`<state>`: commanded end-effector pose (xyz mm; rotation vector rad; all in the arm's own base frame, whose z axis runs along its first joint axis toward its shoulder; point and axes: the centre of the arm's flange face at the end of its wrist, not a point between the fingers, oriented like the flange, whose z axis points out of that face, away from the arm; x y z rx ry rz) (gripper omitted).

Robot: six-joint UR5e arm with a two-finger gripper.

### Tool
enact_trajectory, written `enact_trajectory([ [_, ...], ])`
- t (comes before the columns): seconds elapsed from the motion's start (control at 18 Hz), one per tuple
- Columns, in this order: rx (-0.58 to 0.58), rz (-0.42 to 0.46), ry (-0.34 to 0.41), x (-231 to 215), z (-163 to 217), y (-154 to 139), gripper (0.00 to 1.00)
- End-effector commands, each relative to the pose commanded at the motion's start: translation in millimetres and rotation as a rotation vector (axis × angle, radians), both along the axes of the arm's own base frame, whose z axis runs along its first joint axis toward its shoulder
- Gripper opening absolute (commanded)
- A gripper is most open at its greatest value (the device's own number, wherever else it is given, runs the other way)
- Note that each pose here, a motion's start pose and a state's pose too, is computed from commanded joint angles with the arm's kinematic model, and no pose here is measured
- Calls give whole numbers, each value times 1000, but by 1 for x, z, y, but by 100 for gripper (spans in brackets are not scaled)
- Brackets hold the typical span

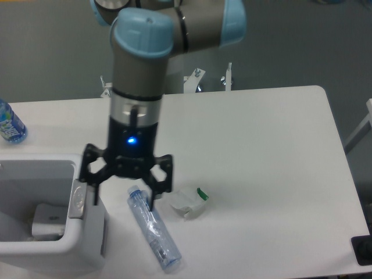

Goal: Open the trash can
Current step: 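Lift the gripper to swing the trash can lid open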

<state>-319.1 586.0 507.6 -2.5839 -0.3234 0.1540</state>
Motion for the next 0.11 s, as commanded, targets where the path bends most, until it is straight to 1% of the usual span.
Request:
enact_trajectory([
  [0.06,-127,-66,57,-8,-16,-12,100],
  [0.11,-191,-97,83,-14,-22,-19,100],
])
